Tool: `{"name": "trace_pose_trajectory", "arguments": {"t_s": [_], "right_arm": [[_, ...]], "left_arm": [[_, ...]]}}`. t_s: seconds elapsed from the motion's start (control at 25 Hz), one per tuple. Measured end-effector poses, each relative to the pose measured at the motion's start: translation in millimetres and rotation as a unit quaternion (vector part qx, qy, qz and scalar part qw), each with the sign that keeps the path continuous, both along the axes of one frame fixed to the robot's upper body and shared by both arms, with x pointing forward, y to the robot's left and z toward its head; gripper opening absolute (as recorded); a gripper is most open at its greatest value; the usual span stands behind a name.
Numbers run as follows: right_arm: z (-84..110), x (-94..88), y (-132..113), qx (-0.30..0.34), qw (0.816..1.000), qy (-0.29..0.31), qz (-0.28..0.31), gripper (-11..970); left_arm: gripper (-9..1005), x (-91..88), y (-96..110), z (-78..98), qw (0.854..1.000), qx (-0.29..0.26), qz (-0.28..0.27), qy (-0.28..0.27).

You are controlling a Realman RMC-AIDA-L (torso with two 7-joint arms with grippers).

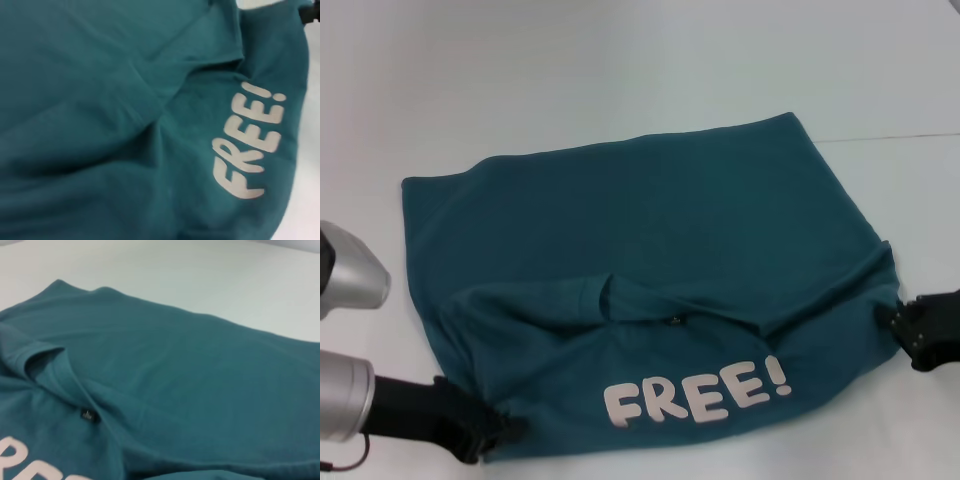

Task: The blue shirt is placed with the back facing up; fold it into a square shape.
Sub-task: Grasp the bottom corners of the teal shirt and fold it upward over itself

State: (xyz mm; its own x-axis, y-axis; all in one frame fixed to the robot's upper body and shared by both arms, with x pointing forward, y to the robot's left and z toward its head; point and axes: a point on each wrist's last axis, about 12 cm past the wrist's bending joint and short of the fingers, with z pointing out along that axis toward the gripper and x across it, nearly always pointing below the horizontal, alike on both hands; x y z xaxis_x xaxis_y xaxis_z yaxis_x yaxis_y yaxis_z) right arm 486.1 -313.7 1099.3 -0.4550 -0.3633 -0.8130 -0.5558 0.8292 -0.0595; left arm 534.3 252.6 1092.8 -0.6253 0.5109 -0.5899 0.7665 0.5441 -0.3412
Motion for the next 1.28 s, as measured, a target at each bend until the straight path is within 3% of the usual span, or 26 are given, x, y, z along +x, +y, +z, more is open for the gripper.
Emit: {"name": "trace_pose_trajectory", "arguments": {"t_s": [0.68, 1.28], "right_arm": [[23.8, 30.4, 5.8, 0.004, 0.999, -0.047, -0.009, 35], [14.2, 3.2, 9.1, -0.036, 0.998, -0.046, 0.016, 36]], "left_arm": [[3, 15.8, 8.3, 20.2, 0.998, -0.005, 0.031, -0.048], [3, -5.8, 13.7, 31.7, 0.999, -0.029, -0.003, -0.041]]}}
